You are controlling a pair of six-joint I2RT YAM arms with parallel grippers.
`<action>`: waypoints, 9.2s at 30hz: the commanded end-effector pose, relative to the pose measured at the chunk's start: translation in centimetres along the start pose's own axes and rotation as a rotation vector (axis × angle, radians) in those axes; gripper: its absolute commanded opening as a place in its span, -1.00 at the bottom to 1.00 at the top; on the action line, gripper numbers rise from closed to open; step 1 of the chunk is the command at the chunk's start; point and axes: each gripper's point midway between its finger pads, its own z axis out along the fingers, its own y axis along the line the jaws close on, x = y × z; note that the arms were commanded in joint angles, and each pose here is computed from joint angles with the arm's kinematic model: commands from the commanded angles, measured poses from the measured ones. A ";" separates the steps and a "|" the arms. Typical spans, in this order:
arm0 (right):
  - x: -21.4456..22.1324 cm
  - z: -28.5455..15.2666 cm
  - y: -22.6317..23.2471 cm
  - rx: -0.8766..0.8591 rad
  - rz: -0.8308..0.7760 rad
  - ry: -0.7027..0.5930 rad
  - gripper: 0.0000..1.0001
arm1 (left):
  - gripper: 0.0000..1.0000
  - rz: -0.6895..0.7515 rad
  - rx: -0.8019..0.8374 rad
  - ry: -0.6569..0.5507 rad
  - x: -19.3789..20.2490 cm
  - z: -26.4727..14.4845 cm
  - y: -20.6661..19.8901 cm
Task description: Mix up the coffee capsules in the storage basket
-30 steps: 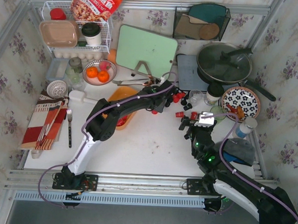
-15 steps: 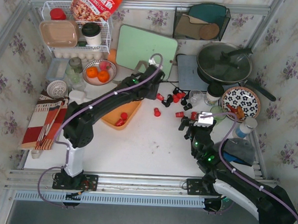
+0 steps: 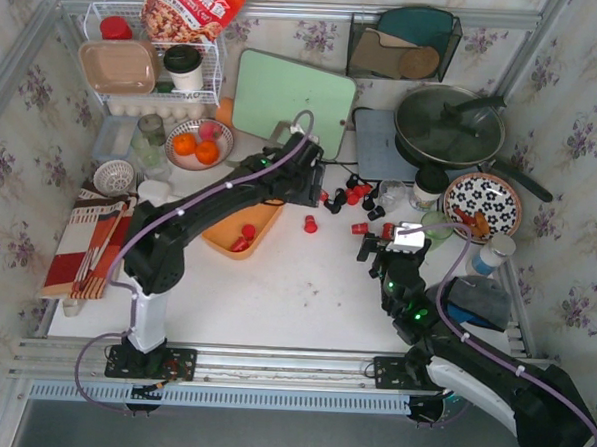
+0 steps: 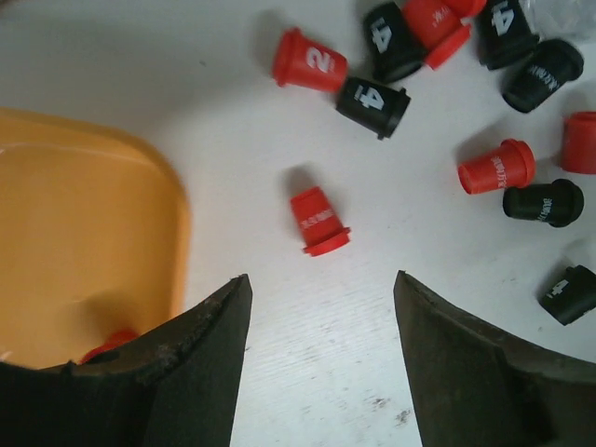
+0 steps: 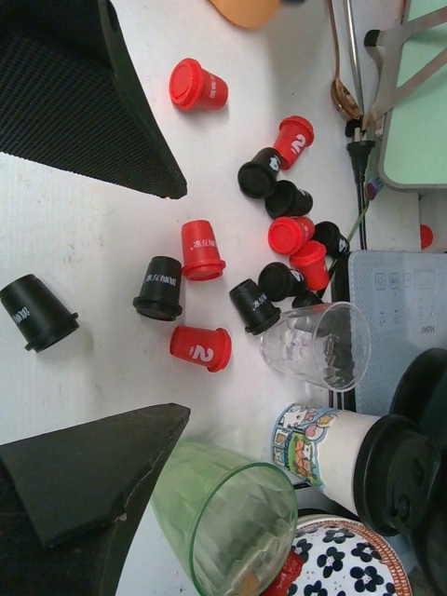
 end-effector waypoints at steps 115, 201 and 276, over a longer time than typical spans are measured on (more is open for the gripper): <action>10.4 -1.2 -2.2 0.536 0.218 0.525 0.48 | 0.16 -0.094 0.013 -0.313 7.4 -8.3 10.3; 3.1 3.7 33.5 -0.479 0.027 0.423 0.31 | 0.19 -0.074 -0.128 -0.455 9.1 -11.6 14.2; 9.4 7.3 3.3 0.088 0.011 0.693 -0.12 | 0.19 -0.070 -0.128 -0.409 9.6 -10.3 14.0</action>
